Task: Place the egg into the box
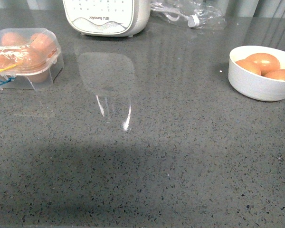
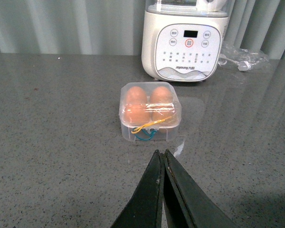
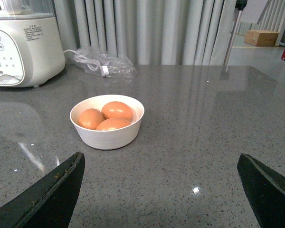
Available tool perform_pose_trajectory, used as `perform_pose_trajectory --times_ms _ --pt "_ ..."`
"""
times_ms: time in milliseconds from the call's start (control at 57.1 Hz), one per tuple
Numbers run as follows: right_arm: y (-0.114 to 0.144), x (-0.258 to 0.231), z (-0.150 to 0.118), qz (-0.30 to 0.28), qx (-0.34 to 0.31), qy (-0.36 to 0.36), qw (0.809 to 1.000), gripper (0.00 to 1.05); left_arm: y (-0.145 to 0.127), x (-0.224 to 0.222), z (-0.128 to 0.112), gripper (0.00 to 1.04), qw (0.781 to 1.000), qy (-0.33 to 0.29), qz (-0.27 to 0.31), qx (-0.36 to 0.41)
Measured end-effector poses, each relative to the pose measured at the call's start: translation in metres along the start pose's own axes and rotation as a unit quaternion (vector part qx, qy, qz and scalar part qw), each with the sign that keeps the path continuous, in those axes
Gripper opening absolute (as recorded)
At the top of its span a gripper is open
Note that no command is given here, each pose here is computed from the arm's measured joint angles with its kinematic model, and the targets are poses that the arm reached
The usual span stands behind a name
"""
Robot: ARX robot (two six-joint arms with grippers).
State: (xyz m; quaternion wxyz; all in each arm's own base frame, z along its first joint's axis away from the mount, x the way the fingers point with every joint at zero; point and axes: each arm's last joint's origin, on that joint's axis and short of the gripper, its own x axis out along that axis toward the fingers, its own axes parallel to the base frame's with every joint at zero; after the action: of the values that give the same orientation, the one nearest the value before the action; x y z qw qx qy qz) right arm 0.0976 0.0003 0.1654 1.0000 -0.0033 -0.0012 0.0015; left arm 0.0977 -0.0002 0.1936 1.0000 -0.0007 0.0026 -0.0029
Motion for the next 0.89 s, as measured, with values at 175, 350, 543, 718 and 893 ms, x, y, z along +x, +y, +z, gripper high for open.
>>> perform_pose_trajectory --times_ms 175,350,543,718,893 --pt "0.000 0.000 0.000 0.000 0.000 0.000 1.000 0.97 0.000 0.000 -0.008 0.04 1.000 0.001 0.004 0.000" --pt "0.000 0.000 0.000 0.000 0.000 0.000 1.000 0.97 0.000 0.000 -0.013 0.04 1.000 0.001 0.003 0.000" --pt "0.000 0.000 0.000 0.000 0.000 0.000 1.000 0.97 0.000 0.000 -0.017 0.04 1.000 0.002 0.003 0.000" --pt "0.000 0.000 0.000 0.000 0.000 0.000 1.000 0.97 0.000 -0.001 -0.022 0.04 1.000 -0.007 0.002 0.000" --pt "0.000 0.000 0.000 0.000 0.000 0.000 1.000 0.97 0.000 -0.001 -0.021 0.04 1.000 -0.013 0.003 0.000"
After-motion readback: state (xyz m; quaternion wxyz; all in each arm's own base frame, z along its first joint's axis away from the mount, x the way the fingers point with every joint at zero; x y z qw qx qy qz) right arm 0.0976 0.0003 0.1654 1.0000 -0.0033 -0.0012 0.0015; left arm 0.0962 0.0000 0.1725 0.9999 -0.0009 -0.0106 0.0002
